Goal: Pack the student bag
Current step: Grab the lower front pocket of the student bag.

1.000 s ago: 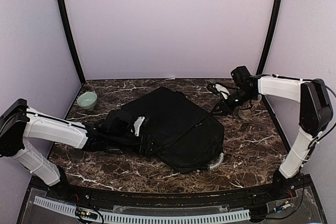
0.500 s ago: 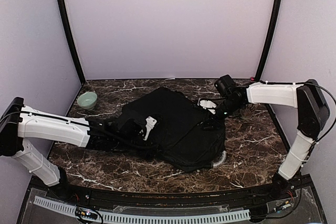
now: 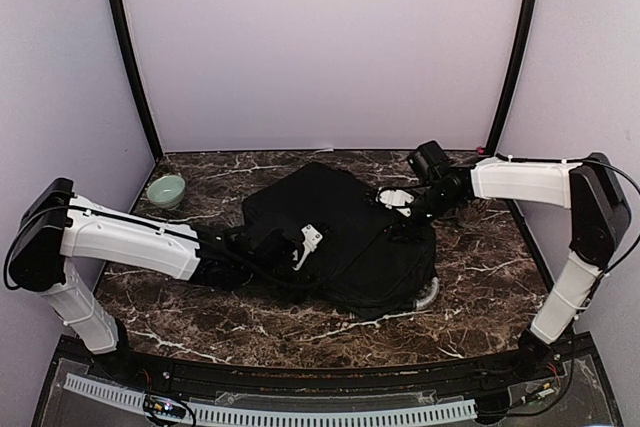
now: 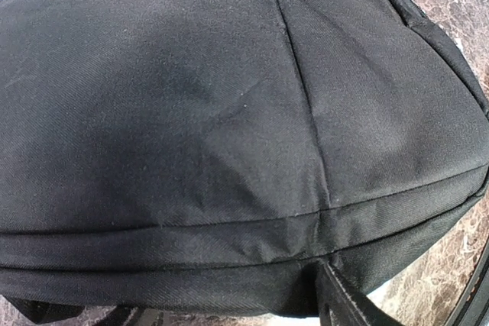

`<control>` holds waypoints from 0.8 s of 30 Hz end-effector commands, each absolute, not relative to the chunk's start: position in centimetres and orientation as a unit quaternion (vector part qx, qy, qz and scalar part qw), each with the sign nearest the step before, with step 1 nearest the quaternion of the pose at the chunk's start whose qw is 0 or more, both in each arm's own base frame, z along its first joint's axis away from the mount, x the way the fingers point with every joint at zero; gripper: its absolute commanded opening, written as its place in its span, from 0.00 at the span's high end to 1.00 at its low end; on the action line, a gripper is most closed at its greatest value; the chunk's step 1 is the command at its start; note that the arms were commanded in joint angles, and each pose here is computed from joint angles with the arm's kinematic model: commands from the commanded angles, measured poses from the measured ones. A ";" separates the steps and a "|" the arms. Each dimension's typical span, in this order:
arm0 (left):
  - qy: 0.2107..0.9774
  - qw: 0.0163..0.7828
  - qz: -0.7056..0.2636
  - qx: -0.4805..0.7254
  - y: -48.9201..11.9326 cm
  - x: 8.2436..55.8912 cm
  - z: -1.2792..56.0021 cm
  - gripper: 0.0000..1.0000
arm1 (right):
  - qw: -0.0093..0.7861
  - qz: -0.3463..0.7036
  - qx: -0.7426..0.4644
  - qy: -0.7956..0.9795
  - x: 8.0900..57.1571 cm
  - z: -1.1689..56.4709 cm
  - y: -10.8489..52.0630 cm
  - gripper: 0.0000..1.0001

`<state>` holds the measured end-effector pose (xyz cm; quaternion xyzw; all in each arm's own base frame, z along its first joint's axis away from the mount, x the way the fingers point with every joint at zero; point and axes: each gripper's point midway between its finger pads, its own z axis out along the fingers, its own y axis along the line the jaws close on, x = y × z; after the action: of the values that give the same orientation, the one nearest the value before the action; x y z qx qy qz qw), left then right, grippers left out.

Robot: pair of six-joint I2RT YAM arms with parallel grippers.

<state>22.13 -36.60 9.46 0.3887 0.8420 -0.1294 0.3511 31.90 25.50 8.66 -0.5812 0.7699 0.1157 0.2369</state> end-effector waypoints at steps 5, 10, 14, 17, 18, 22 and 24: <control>0.837 0.363 -0.102 0.397 -33.5 21.3 11.8 0.33 | 0.264 0.067 -0.600 0.752 32.7 11.5 24.2 0.63; 0.833 0.375 -0.103 0.395 -32.9 21.2 13.1 0.32 | 0.259 0.065 -0.613 0.744 33.2 10.8 24.5 0.63; 0.823 0.389 -0.116 0.399 -34.0 21.5 13.9 0.31 | 0.257 0.074 -0.614 0.743 33.7 10.1 25.2 0.63; 0.810 0.395 -0.123 0.417 -35.9 21.7 13.8 0.30 | 0.254 0.066 -0.614 0.744 34.5 9.2 25.4 0.66; 0.804 0.402 -0.127 0.420 -36.7 21.8 13.9 0.30 | 0.255 0.064 -0.614 0.744 34.7 8.9 25.5 0.67; 0.782 0.424 -0.141 0.435 -39.6 22.5 14.1 0.31 | 0.253 0.062 -0.618 0.742 35.3 7.8 25.8 0.71; 0.774 0.432 -0.138 0.443 -40.8 23.1 14.0 0.31 | 0.245 0.069 -0.623 0.740 35.1 7.2 26.0 0.73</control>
<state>22.09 -37.53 11.84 0.4278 0.8074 -0.1171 0.3890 33.78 25.14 7.20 -0.6173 0.7490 0.0714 0.2297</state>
